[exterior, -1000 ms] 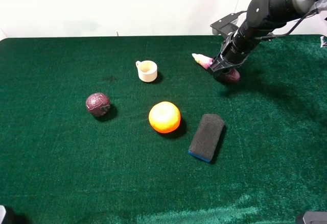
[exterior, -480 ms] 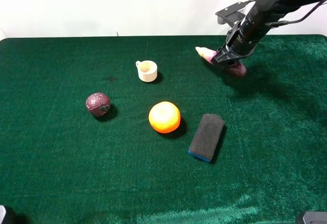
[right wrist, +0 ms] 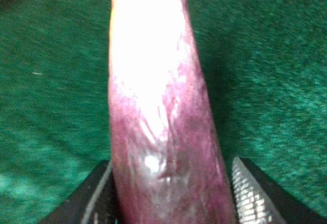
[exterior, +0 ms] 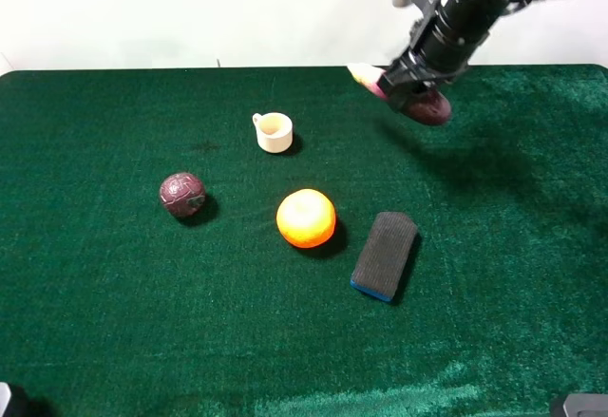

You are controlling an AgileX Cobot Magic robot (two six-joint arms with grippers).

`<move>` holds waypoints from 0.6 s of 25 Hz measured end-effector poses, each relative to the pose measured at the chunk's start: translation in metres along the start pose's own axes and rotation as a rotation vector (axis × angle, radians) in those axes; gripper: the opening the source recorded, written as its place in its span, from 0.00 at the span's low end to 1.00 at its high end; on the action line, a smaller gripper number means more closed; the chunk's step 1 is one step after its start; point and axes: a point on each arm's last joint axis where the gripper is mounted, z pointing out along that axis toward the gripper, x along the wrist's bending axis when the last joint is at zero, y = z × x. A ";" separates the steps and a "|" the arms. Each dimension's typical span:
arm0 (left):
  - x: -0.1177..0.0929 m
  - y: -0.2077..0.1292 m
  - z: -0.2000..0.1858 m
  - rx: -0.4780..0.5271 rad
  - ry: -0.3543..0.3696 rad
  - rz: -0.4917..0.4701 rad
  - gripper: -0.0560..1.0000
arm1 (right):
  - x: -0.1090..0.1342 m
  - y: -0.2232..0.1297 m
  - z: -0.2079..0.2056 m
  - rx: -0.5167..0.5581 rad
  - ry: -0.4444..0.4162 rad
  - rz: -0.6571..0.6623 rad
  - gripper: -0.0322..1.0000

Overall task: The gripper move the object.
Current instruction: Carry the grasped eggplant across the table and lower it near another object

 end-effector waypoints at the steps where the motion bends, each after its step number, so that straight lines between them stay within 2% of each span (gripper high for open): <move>1: 0.000 0.000 0.000 0.000 0.000 0.000 0.99 | 0.005 0.003 -0.003 0.013 0.006 -0.004 0.38; 8: 0.000 0.000 0.000 0.000 0.000 0.000 0.99 | 0.048 0.031 -0.029 0.021 0.035 -0.040 0.38; 15: 0.000 0.000 0.000 0.000 0.000 0.000 0.99 | 0.094 0.039 -0.038 0.041 0.071 -0.080 0.38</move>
